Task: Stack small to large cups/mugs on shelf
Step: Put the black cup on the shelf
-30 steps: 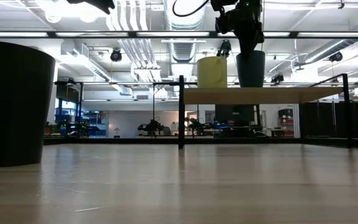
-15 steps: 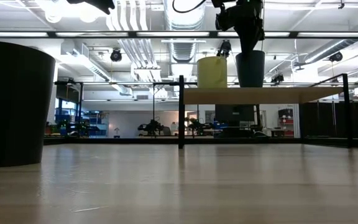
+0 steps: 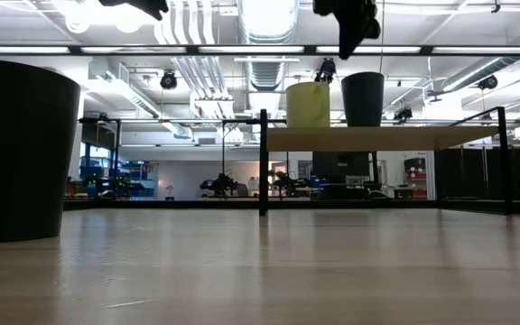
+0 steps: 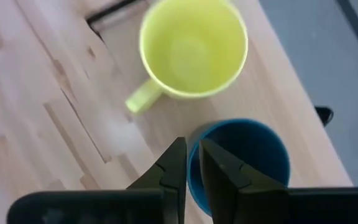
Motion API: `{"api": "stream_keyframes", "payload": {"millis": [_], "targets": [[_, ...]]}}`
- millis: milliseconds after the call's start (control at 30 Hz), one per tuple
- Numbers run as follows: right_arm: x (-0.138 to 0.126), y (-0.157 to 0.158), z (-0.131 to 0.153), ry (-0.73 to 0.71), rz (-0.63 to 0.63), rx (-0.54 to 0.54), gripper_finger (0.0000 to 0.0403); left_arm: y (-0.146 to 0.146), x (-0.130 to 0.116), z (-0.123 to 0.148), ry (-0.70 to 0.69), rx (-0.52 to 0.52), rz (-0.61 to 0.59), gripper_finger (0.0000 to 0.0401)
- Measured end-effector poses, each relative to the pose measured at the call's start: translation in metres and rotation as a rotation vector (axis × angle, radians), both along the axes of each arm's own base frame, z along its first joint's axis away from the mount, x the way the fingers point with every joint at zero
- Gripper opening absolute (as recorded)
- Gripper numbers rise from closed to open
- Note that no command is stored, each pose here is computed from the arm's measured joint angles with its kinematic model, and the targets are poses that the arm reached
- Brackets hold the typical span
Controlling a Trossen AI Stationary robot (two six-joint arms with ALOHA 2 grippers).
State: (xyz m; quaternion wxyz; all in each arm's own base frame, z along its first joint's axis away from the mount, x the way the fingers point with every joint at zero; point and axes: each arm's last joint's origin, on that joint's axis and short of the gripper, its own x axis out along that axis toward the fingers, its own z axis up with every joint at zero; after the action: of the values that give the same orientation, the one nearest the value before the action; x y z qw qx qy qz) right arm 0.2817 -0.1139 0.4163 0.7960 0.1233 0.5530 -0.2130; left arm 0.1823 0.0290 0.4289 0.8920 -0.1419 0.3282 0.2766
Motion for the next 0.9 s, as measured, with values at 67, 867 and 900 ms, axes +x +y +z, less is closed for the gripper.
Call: {"api": "stream_keyframes", "payload": {"millis": [67,867,900], "targets": [[0.000,0.004,0.009,-0.037,0.010,-0.009,0.0038,-0.002,0.001,-0.001,-0.014,-0.070,-0.046,0.0109],[0.006,0.087,0.046,-0.222,0.289,0.090,0.0038,-0.127,0.072,-0.085,0.465,-0.825,0.194,0.0109],[0.006,0.088,0.045,-0.218,0.294,0.090,0.0038,-0.131,0.077,-0.092,0.473,-0.801,0.220,0.0109]]}}
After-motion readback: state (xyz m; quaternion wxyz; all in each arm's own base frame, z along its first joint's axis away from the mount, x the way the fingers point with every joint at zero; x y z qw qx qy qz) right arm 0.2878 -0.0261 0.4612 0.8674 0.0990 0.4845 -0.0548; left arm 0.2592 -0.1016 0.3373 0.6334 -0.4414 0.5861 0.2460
